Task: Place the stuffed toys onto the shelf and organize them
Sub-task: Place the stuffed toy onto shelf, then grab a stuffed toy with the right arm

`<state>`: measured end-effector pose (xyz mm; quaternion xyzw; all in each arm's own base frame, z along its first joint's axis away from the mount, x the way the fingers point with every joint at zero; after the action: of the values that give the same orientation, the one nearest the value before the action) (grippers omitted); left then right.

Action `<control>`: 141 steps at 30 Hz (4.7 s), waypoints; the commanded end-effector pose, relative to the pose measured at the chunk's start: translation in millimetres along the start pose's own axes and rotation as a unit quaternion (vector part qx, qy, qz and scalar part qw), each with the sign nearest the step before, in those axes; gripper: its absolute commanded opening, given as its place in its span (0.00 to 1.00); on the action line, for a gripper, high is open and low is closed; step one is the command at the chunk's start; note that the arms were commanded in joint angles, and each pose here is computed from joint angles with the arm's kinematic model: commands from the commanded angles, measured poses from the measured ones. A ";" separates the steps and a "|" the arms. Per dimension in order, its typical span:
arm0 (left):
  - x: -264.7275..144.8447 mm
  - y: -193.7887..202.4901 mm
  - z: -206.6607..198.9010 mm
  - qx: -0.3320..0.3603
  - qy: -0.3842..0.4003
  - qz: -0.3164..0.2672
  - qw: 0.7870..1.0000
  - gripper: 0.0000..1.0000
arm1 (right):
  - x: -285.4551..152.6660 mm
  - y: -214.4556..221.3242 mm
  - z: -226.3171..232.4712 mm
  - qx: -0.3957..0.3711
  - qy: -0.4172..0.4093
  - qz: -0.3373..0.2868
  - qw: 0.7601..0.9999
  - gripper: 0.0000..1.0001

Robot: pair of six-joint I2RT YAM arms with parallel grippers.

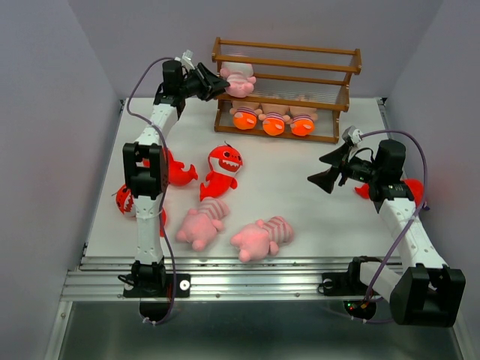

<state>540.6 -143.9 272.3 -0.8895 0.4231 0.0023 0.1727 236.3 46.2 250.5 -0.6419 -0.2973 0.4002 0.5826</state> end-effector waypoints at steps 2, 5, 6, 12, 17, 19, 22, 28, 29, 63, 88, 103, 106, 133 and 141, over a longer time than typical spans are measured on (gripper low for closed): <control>-17.5 -5.4 -35.2 0.045 0.028 -0.016 0.998 0.54 | -0.9 -6.7 -2.7 -0.022 -0.002 -0.009 1.000 1.00; -15.9 -4.6 -32.2 0.041 0.023 -0.016 0.999 0.66 | -0.9 -6.9 -2.8 -0.023 -0.002 -0.009 1.000 1.00; -14.8 -4.3 -31.6 0.040 0.021 -0.016 0.999 0.66 | -0.8 -6.4 -2.9 -0.021 -0.002 -0.008 1.000 1.00; -5.7 -2.4 -32.4 0.040 0.017 -0.017 0.999 0.67 | -0.7 -6.5 -2.8 -0.021 -0.003 -0.009 1.000 1.00; 3.6 1.4 -26.6 0.033 0.007 -0.020 0.999 0.65 | -0.8 -7.1 -3.2 -0.023 -0.002 -0.009 1.000 1.00; 4.7 1.2 -24.3 0.030 0.005 -0.021 0.999 0.62 | -0.8 -7.0 -3.1 -0.023 -0.002 -0.009 1.000 1.00; 5.5 0.6 -24.0 0.030 0.005 -0.022 0.999 0.51 | -0.6 -6.7 -3.1 -0.022 -0.003 -0.009 1.000 1.00; 5.9 -1.0 -29.0 0.035 0.017 -0.017 0.999 0.10 | -0.6 -6.7 -3.1 -0.022 -0.003 -0.009 1.000 1.00; 6.5 -0.7 -27.7 0.035 0.017 -0.014 0.999 0.07 | -0.6 -6.7 -3.1 -0.022 -0.003 -0.009 1.000 1.00; -7.2 -9.1 -3.9 0.032 0.016 0.027 0.999 0.48 | -0.6 -6.1 -2.7 -0.021 -0.005 -0.008 1.000 1.00; -82.8 1.5 -41.8 0.096 -0.009 -0.027 0.995 0.99 | 0.9 -2.2 -0.2 -0.021 -0.034 -0.012 0.999 1.00; -273.1 145.5 -62.8 0.358 -0.132 -0.209 0.900 0.99 | 34.7 33.1 52.3 -0.122 -0.289 0.144 0.938 1.00; -301.8 179.3 -50.2 0.317 -0.135 -0.277 0.897 0.99 | 53.1 24.3 71.6 -0.179 -0.311 0.186 0.915 1.00; -329.7 255.3 -28.6 0.301 -0.041 -0.212 0.929 0.93 | 160.0 69.7 185.0 -0.310 -0.317 0.395 0.804 0.21; -317.7 263.2 -28.6 0.309 0.011 -0.138 0.941 0.91 | 120.7 19.1 120.6 -0.191 -0.247 0.300 0.901 0.01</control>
<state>131.6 -59.8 260.5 -0.8613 0.2422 -0.1149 0.4317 159.7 237.3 172.8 -0.6759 -0.2932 0.6712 0.0817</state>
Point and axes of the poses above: each gripper's point midway between its finger pads, its own x axis out along the fingers, its own z axis along the line the jaws close on, y = z × x, the point moved 10 cm from there along -x, back along the fingers, and after that the axes turned 9 degrees about -x, right-handed, at the moved point
